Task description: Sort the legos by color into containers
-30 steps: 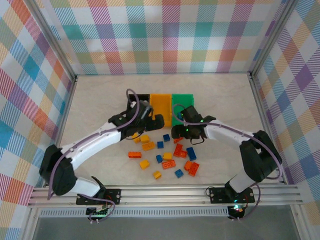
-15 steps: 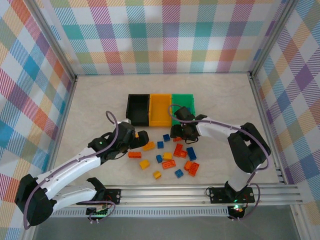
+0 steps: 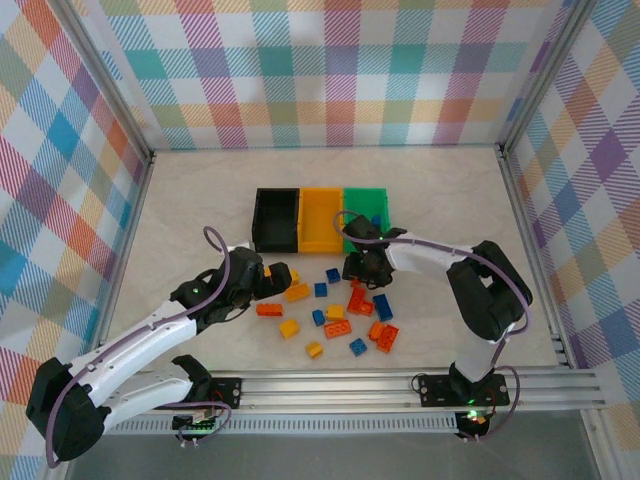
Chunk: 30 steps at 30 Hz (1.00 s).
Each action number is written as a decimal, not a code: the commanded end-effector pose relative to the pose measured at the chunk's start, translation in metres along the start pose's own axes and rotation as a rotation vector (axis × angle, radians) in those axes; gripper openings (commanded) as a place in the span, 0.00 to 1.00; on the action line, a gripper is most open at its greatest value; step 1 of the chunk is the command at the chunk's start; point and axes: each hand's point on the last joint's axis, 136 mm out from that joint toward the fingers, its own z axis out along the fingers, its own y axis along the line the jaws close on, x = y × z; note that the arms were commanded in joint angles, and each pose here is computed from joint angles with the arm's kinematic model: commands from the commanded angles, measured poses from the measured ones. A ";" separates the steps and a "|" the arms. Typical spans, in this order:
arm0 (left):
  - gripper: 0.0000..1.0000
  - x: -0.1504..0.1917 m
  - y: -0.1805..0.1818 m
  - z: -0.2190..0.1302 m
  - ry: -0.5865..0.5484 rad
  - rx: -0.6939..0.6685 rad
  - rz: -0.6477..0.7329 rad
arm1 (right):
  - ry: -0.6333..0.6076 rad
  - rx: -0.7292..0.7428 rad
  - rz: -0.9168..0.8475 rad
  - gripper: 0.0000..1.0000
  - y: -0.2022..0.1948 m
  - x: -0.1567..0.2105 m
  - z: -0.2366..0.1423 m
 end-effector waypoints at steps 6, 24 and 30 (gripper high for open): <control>1.00 -0.004 0.000 0.000 -0.017 0.014 -0.020 | -0.035 0.045 -0.062 0.41 -0.011 -0.001 -0.010; 1.00 -0.001 0.005 0.002 0.002 -0.013 -0.013 | -0.126 -0.097 -0.254 0.36 0.021 -0.021 -0.067; 1.00 0.007 0.008 0.002 0.047 -0.031 -0.009 | -0.155 -0.163 -0.326 0.38 0.079 -0.066 -0.072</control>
